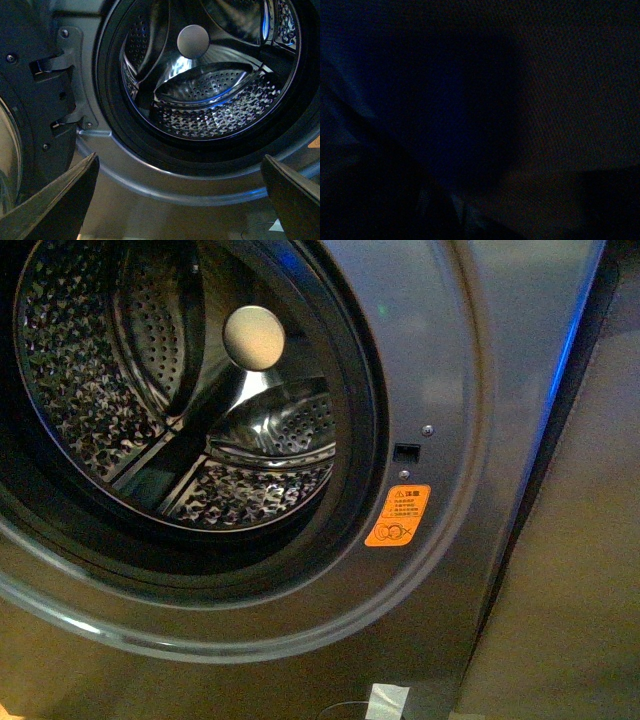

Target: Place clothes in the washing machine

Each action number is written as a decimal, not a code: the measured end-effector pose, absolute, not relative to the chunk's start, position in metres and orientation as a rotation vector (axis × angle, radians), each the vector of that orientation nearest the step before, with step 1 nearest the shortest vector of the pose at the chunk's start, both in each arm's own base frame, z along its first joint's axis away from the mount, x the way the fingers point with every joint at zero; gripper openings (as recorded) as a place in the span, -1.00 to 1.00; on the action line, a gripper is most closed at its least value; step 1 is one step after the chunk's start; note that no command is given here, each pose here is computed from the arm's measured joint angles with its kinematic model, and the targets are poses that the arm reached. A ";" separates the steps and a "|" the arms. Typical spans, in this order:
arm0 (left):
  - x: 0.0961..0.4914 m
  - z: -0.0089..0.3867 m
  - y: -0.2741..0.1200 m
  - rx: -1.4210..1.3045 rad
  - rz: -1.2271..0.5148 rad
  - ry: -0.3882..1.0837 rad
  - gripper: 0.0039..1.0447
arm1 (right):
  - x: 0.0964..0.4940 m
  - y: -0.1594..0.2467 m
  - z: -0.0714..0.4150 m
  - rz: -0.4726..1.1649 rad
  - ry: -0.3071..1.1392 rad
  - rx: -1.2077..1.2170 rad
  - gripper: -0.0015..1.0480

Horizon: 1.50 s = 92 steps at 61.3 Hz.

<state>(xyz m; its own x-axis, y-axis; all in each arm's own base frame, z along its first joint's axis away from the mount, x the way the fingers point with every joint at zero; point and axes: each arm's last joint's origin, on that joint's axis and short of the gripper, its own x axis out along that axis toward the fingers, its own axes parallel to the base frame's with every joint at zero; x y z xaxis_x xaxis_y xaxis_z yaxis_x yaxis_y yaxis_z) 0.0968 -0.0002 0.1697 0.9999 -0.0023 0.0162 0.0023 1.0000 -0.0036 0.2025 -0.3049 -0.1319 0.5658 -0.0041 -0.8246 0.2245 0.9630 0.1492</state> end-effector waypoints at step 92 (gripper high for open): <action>0.097 0.170 0.000 -0.004 -0.002 -0.016 0.88 | 0.189 -0.329 -0.063 -0.282 0.672 0.145 -0.89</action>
